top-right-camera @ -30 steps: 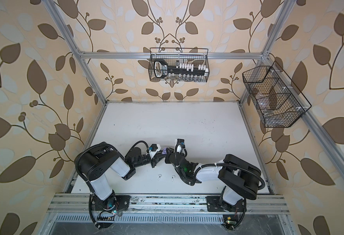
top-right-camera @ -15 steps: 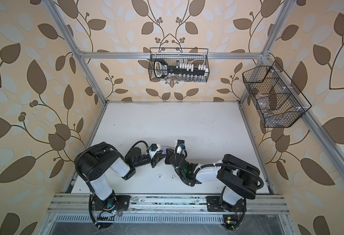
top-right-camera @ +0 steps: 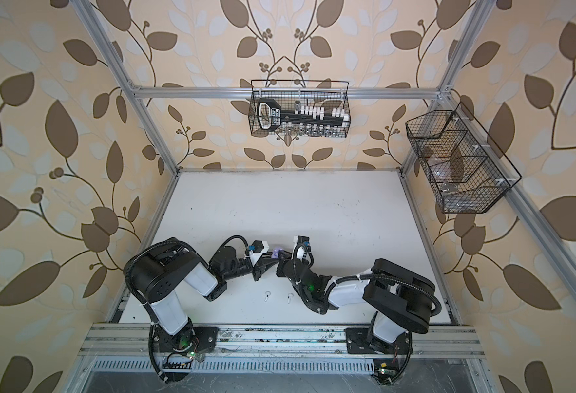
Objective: Insert wireless bluetooth earbuds into charging case
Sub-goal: Insert the wireless bluetooth earbud into the charging case.
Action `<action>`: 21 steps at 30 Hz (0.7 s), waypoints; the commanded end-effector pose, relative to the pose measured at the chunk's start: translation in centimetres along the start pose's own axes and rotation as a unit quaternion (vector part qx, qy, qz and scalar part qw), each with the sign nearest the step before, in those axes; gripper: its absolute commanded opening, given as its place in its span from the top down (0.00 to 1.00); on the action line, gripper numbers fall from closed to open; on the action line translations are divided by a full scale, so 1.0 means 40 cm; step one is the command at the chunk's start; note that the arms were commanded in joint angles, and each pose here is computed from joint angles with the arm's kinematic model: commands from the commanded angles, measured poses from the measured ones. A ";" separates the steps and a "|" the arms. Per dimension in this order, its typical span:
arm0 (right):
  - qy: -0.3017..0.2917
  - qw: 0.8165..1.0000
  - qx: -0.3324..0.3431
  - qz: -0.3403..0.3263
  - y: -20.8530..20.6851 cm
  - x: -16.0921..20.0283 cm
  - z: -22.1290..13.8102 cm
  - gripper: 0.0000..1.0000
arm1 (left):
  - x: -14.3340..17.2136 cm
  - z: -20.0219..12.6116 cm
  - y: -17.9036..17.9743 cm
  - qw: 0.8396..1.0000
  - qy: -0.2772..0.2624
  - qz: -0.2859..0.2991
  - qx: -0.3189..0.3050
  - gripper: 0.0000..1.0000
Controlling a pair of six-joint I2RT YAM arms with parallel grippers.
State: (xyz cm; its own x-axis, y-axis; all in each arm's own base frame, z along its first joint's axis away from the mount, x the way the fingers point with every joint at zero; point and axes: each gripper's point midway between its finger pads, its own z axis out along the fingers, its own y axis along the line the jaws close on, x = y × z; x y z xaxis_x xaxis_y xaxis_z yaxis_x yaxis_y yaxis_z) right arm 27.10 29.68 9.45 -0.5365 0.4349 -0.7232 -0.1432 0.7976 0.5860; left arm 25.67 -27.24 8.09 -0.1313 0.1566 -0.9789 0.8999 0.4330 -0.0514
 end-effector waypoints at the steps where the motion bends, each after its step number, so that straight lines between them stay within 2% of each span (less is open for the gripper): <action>1: 0.017 1.000 0.002 -0.004 -0.017 0.027 -0.009 0.80 | -0.079 -0.008 0.022 0.998 -0.050 0.026 -0.015 0.87; 14: 0.010 1.000 -0.007 -0.003 -0.001 0.003 -0.022 0.72 | -0.080 -0.009 0.017 0.998 -0.050 0.028 -0.010 0.88; 21: -0.006 1.000 -0.007 0.000 -0.006 -0.044 -0.058 0.69 | -0.078 -0.009 0.012 0.998 -0.050 0.031 -0.006 0.88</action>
State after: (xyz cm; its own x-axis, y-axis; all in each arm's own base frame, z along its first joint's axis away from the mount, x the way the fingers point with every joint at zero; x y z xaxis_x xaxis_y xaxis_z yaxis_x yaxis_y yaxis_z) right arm 26.39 28.83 11.33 -0.5333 0.4480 -0.7175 -0.1629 0.7779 0.6069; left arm 25.95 -27.06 8.42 -0.1233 0.1498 -0.9810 0.8957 0.4423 -0.0451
